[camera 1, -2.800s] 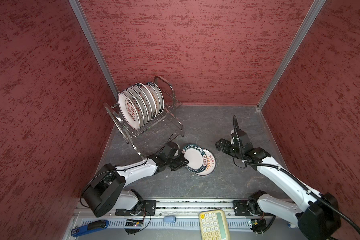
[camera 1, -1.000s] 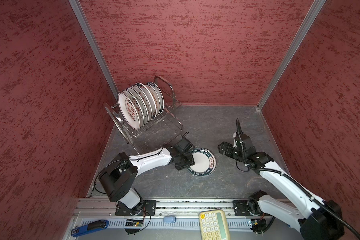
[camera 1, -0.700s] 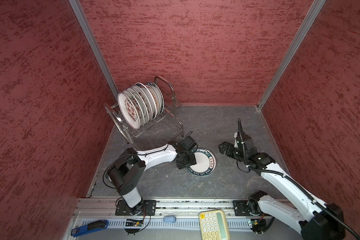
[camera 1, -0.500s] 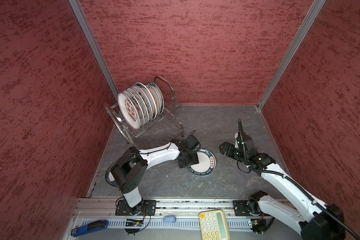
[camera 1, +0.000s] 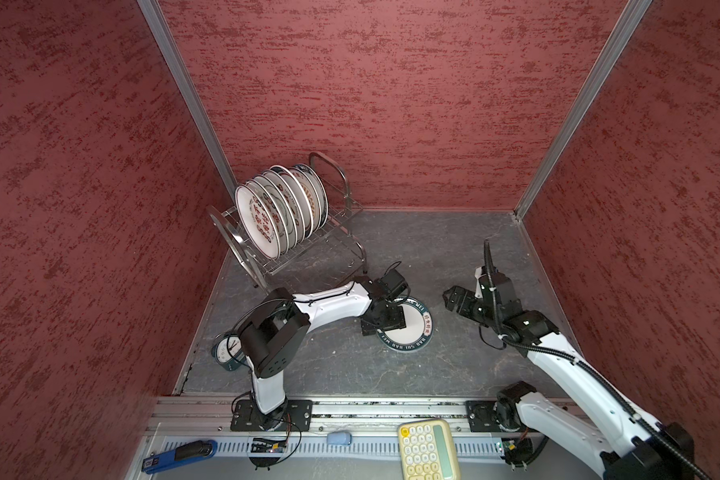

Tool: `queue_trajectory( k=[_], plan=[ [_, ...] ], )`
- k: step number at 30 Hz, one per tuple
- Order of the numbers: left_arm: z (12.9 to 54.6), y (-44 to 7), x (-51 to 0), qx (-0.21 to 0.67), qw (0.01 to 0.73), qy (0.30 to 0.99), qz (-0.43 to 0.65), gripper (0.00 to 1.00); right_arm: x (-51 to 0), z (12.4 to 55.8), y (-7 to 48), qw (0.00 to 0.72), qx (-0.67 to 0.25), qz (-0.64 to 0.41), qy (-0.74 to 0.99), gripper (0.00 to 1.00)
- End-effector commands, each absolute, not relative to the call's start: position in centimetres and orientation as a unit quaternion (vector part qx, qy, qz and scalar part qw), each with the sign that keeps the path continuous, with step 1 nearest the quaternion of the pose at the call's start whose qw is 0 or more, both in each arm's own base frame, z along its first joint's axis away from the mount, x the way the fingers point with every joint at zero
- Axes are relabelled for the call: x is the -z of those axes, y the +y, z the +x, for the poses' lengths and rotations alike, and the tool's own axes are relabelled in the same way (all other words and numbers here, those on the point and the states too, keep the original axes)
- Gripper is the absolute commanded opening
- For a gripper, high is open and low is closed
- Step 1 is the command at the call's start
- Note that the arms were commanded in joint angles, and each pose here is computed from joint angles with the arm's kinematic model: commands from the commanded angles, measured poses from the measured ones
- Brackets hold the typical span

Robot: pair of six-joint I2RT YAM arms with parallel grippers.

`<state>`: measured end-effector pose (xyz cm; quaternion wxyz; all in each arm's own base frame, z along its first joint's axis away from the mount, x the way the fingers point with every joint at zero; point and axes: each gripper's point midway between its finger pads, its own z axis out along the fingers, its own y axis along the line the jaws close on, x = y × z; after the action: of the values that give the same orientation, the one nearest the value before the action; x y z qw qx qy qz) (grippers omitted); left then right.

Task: Unload the plates from the dish rack
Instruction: 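Open the left gripper off the stack while right gripper reaches toward the rack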

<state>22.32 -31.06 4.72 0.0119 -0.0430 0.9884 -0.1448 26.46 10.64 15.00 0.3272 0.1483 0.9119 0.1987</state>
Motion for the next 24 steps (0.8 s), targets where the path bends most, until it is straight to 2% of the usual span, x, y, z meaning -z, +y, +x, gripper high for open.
queue_trajectory(
  k=[1,8,17,21,24],
  plan=[
    [22.5,-31.8,-4.7,0.143,0.012,0.989,-0.029,0.87,-14.9,26.1,9.7,0.33,-0.181,0.153,0.914,0.99],
    [22.6,-32.0,-4.5,0.13,0.008,0.991,-0.028,0.92,-15.3,25.8,9.2,0.337,-0.18,0.156,0.911,0.99],
    [22.5,-32.1,-4.4,0.124,0.006,0.992,-0.023,0.94,-16.4,26.3,9.1,0.347,-0.179,0.153,0.908,0.99],
    [22.4,-30.9,-4.8,0.113,0.014,0.993,-0.028,0.95,-19.0,27.9,9.7,0.367,-0.186,0.129,0.902,0.99],
    [22.7,-29.4,-5.5,0.109,0.029,0.993,-0.035,0.98,-22.7,29.6,10.3,0.402,-0.188,0.1,0.89,0.99]
  ],
)
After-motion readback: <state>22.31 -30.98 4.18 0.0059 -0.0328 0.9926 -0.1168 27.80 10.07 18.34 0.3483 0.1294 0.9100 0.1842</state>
